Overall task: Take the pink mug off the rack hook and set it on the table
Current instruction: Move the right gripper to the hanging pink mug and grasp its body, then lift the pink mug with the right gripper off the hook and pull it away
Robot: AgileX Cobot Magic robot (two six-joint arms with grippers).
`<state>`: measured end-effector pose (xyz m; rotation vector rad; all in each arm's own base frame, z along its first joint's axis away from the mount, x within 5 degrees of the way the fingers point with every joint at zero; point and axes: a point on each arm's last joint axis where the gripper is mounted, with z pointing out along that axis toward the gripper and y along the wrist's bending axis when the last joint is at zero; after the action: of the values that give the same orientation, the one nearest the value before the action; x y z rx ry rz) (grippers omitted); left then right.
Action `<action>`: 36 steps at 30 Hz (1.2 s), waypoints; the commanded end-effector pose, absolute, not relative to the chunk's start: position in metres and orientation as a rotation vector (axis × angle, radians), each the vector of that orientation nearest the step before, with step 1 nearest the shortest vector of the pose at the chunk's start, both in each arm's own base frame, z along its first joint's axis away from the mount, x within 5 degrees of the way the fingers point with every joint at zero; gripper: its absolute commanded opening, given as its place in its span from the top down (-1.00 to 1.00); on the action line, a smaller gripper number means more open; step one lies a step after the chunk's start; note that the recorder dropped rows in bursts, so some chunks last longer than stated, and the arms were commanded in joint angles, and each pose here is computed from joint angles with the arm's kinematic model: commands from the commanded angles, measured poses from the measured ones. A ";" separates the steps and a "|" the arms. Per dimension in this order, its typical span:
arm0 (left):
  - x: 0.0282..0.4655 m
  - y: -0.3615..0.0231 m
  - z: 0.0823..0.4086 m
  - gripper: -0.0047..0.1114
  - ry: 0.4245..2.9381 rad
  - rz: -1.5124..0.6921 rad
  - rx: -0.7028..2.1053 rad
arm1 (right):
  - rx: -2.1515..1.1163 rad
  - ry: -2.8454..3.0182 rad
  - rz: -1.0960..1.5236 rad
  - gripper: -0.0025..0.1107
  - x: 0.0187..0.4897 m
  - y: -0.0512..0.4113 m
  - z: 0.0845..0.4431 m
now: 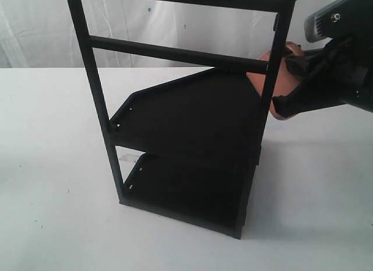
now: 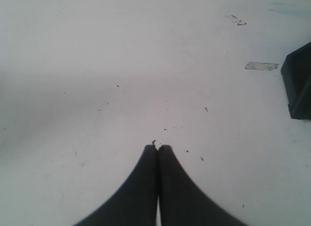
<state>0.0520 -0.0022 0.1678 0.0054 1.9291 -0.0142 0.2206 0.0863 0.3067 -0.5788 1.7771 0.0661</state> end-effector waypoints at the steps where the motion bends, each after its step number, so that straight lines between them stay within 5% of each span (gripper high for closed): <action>1: 0.052 -0.003 0.167 0.92 1.931 -0.025 -0.004 | -0.552 1.723 0.060 0.91 0.215 0.083 0.318; 36: 0.052 -0.003 0.167 0.92 1.931 -0.025 -0.004 | -0.324 1.685 -0.044 0.91 0.218 0.052 0.317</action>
<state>0.0520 -0.0022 0.1678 0.0054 1.9291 -0.0142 0.2165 0.0643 0.3102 -0.4155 1.7266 0.0033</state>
